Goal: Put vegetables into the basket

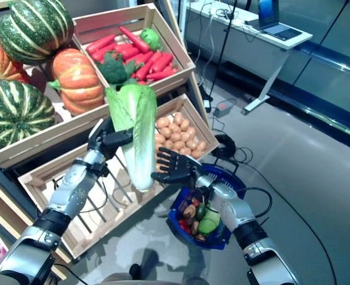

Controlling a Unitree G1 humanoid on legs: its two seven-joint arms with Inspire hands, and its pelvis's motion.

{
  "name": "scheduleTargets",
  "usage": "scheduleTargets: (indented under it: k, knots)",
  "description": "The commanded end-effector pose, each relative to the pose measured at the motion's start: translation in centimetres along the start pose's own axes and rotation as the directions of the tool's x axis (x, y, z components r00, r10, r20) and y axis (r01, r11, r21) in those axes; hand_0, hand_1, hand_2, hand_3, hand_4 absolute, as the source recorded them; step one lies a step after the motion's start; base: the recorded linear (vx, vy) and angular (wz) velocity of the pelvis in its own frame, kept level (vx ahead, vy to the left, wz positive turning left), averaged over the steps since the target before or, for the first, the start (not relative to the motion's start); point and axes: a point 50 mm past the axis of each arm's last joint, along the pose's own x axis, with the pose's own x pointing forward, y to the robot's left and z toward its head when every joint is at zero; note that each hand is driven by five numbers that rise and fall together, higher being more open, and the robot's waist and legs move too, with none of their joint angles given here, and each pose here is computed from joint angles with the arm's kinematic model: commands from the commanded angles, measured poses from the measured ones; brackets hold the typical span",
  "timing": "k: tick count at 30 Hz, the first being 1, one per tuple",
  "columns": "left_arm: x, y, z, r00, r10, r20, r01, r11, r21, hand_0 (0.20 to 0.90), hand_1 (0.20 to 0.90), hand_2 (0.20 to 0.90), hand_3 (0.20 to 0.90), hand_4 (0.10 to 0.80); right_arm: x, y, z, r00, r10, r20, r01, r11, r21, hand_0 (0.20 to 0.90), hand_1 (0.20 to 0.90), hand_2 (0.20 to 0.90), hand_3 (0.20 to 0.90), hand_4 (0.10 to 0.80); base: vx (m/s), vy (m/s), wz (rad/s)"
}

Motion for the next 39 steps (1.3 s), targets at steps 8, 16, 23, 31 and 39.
scheduleTargets:
  k: [8, 16, 23, 31, 39]
  knots:
    - [0.9, -8.4, 2.6, 0.904, -0.346, 0.251, 0.338, 0.938, 0.076, 0.300, 0.300, 0.300, 0.300, 0.400, 1.8, 3.9, 2.4, 0.977, 0.118, 0.178, -0.136, 0.986, 0.094, 0.900, 0.900, 0.900, 0.900, 0.800, -0.004, -0.031, -0.03]
    - [0.4, -10.8, 1.3, 0.780, -0.596, 0.189, 0.612, 0.790, -0.033, 0.300, 0.300, 0.300, 0.300, 0.400, 2.5, 5.7, 1.8, 0.918, 0.356, 0.174, -0.395, 0.854, 0.338, 0.900, 0.900, 0.900, 0.900, 0.800, 0.018, -0.020, -0.02]
    - [-0.5, -11.6, -0.7, 0.696, -0.703, 0.148, 0.714, 0.654, -0.251, 0.300, 0.300, 0.300, 0.300, 0.400, 2.3, 6.9, 4.3, 0.747, 0.539, 0.389, -0.664, 0.608, 0.435, 0.900, 0.900, 0.900, 0.900, 0.800, 0.028, -0.010, 0.01]
    - [-1.8, -11.2, -3.8, 0.664, -0.736, 0.136, 0.698, 0.544, -0.465, 0.300, 0.300, 0.300, 0.300, 0.400, 1.7, 6.5, 8.2, 0.598, 0.565, 0.569, -0.795, 0.512, 0.326, 0.900, 0.900, 0.900, 0.900, 0.800, 0.000, 0.000, 0.00]
    - [-2.7, -9.8, -5.7, 0.719, -0.682, 0.137, 0.623, 0.543, -0.563, 0.300, 0.300, 0.300, 0.300, 0.400, 1.0, 4.3, 10.1, 0.618, 0.470, 0.631, -0.743, 0.612, 0.272, 0.900, 0.900, 0.900, 0.900, 0.800, 0.003, 0.000, 0.01]
